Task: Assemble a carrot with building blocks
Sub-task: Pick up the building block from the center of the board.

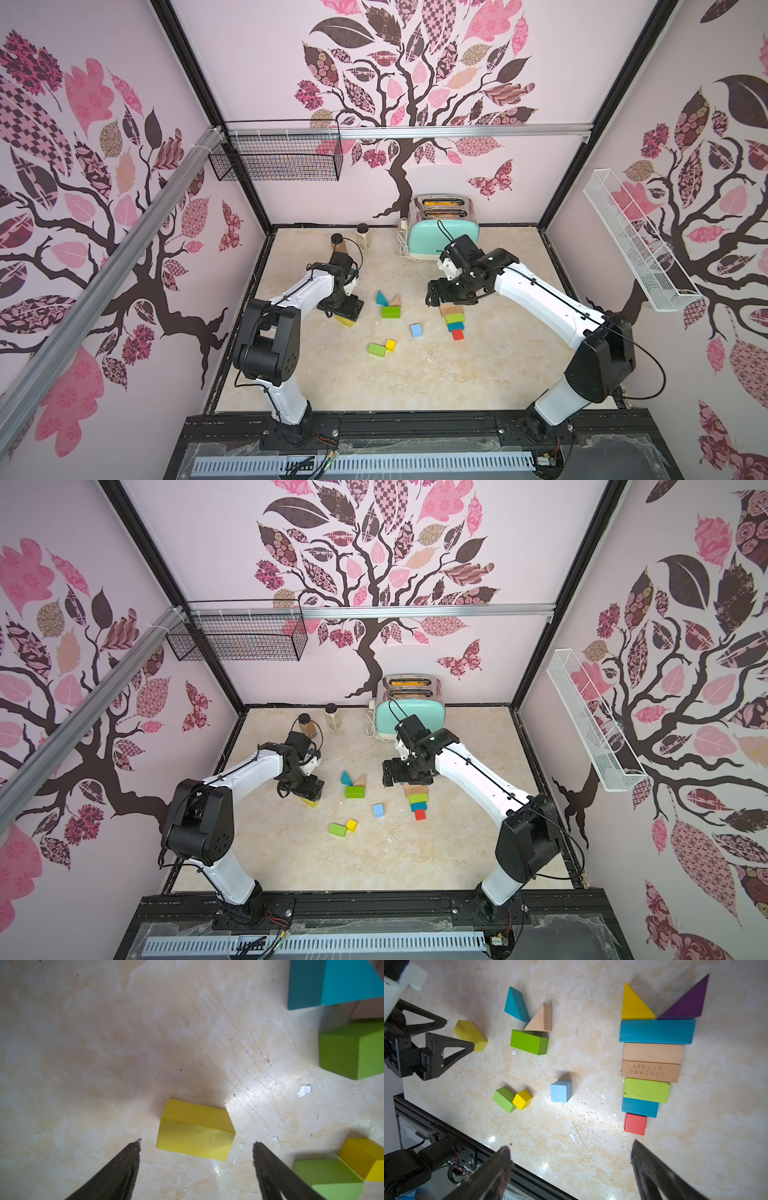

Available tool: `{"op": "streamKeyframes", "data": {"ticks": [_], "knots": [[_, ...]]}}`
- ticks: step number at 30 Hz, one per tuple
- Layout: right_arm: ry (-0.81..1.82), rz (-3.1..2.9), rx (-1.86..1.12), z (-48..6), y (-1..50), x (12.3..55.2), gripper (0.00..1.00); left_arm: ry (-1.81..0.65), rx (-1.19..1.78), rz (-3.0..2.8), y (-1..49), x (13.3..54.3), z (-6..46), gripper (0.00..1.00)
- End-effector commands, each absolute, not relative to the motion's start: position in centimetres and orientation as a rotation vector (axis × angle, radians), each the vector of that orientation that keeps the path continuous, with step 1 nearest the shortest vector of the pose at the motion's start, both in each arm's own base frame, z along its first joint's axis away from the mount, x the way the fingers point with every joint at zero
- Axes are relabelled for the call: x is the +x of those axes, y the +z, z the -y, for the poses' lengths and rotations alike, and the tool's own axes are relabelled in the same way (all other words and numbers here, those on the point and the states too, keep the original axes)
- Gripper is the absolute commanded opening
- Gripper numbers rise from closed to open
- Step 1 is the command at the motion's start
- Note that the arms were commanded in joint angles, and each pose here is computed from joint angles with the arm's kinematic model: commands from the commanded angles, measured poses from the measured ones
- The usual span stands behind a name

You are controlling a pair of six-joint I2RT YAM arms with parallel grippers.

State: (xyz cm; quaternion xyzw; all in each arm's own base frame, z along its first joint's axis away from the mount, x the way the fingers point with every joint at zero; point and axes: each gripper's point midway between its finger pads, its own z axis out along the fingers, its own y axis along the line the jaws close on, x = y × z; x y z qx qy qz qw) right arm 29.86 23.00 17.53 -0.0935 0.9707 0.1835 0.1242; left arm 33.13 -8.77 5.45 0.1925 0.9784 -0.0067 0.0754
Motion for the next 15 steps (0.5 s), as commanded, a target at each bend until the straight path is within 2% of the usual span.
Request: {"op": "streamKeyframes", "data": {"ticks": [1,7,15], "knots": [[0.542,-2.828,-0.281,-23.0,17.6,30.1,0.93,0.014,0.621,-2.92,4.5,33.5,8.6,0.9],[0.534,-2.839,-0.278,-23.0,17.2,30.1,0.93,0.01,0.626,-2.92,3.8,33.4,8.8,0.87],[0.552,-2.841,-0.271,-23.4,17.0,30.3,0.93,0.032,0.605,-2.957,2.9,32.4,8.7,0.79]]}}
